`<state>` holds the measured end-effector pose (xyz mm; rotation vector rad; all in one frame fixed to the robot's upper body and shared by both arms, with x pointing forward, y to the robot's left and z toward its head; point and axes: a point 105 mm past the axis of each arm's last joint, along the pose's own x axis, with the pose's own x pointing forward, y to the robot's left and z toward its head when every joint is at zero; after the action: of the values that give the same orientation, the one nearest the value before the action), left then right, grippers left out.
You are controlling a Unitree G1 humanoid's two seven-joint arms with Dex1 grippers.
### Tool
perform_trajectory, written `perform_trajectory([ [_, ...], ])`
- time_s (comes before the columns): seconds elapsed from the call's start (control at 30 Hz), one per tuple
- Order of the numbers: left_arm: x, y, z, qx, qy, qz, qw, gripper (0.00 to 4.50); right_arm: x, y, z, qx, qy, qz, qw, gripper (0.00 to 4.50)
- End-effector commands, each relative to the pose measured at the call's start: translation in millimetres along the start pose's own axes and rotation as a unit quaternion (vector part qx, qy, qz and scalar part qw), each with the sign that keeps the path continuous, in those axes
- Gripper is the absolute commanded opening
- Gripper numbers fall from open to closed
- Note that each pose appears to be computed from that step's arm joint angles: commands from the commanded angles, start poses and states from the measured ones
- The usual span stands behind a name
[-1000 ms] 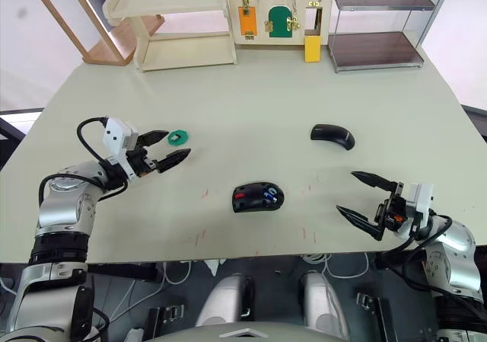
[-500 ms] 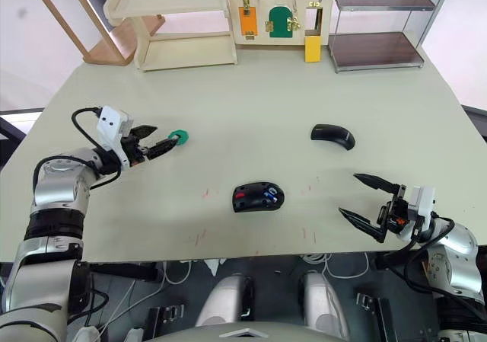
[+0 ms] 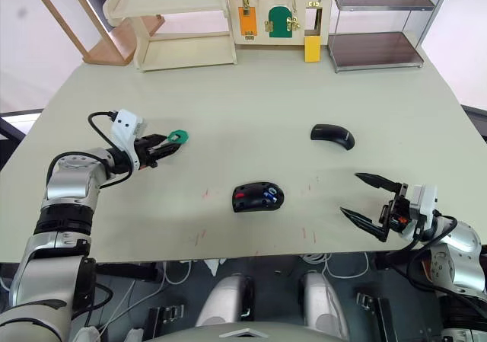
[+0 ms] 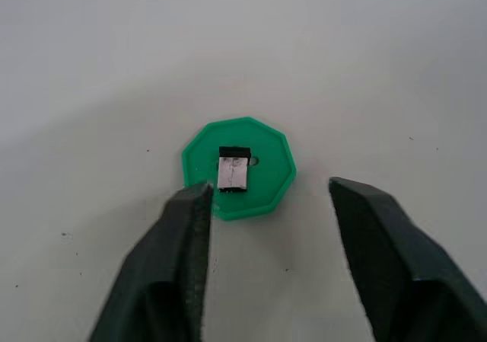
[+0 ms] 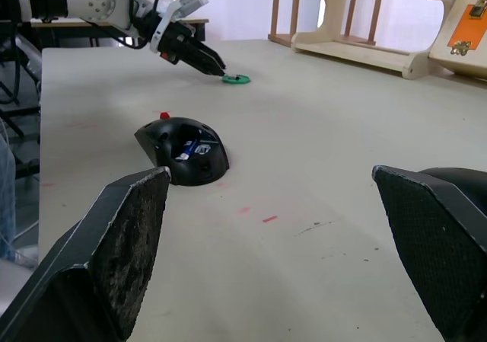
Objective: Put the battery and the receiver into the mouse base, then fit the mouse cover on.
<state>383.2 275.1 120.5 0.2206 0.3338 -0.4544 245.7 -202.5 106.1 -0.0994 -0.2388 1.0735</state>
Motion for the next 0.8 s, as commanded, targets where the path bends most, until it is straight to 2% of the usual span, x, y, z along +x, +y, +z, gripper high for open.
perform_trajectory([
  [0.03, -1, 3, 13, 0.013, -0.027, 0.013, 0.999, 2.7, -4, -4, 9, -0.016, -0.011, -0.006, 1.0, 4.5],
  [0.2, 0, 4, 14, 0.012, -0.033, 0.019, 0.999, 2.7, -4, -4, 9, -0.016, -0.012, -0.005, 1.0, 4.5],
  [0.3, 0, 7, 14, 0.012, -0.032, 0.029, 0.999, 1.97, -4, -3, 9, -0.015, -0.012, -0.005, 1.0, 4.5],
  [0.8, 8, 14, 8, 0.008, -0.03, 0.045, 0.999, 1.97, -3, -3, 9, -0.016, -0.012, -0.004, 1.0, 4.5],
])
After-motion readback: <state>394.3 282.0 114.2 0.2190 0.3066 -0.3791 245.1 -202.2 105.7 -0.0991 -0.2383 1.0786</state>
